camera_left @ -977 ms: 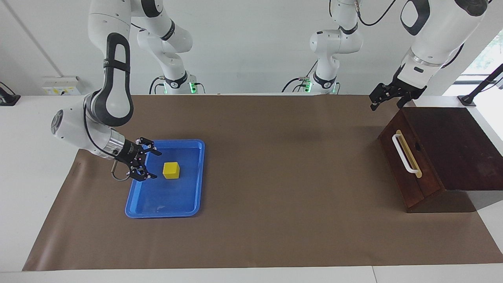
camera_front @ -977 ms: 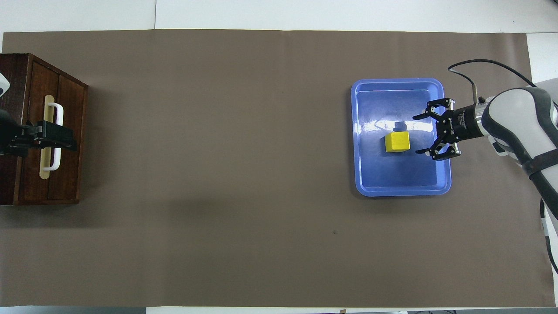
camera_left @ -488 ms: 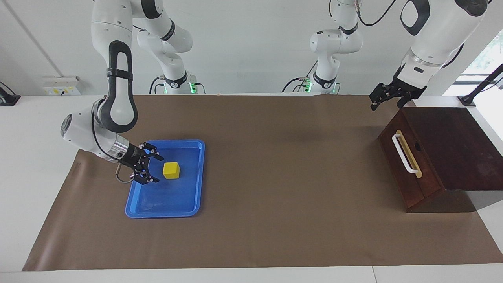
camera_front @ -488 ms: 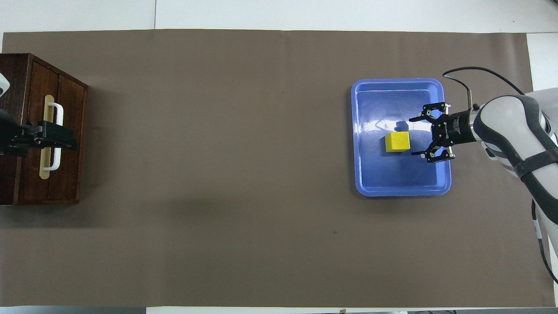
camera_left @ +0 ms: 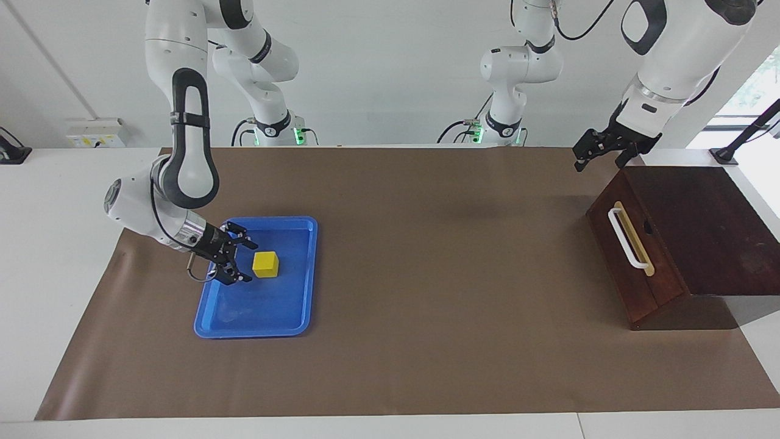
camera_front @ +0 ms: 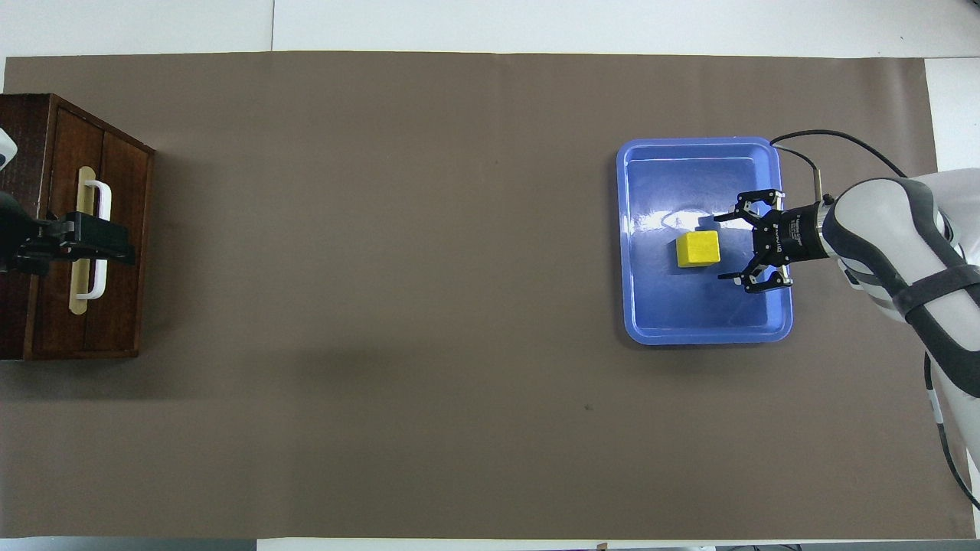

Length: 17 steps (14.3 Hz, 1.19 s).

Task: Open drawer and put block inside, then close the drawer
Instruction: 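Close the right gripper on the block while the left gripper pulls the drawer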

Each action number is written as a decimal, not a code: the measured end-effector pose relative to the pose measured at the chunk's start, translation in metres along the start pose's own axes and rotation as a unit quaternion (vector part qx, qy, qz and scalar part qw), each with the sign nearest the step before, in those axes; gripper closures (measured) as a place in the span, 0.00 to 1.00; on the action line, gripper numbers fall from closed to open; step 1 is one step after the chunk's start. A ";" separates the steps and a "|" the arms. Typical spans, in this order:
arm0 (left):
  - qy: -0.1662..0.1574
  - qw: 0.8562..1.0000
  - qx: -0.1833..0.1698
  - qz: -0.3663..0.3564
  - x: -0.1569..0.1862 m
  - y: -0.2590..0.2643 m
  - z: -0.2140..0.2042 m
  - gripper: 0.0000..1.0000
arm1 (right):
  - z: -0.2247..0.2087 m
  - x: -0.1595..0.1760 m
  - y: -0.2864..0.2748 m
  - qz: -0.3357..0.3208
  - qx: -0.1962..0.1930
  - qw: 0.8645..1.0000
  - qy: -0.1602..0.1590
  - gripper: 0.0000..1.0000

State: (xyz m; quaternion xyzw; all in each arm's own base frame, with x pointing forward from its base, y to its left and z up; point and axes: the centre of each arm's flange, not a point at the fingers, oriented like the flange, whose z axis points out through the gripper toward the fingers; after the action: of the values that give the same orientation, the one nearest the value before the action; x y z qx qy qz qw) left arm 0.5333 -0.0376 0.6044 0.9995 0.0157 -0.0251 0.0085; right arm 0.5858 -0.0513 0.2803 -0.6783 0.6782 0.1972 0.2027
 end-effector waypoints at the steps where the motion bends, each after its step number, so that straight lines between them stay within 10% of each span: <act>1: 0.000 1.000 0.000 0.000 0.000 0.000 0.000 0.00 | 0.001 0.000 0.001 0.001 0.002 1.000 0.002 0.00; 12: 0.027 0.999 0.016 -0.003 0.007 -0.005 0.002 0.00 | 0.017 -0.011 0.002 -0.010 0.011 1.000 0.001 0.03; 17: 0.078 0.992 0.095 0.021 0.037 -0.012 0.047 0.00 | 0.020 -0.008 0.005 -0.022 0.011 1.000 -0.004 0.26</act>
State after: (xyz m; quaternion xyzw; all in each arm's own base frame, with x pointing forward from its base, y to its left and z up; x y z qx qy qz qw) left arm 0.5676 -0.0250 0.5553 0.9948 -0.0069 0.0515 -0.0870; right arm 0.5806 -0.0333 0.2677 -0.6904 0.6641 0.1880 0.2168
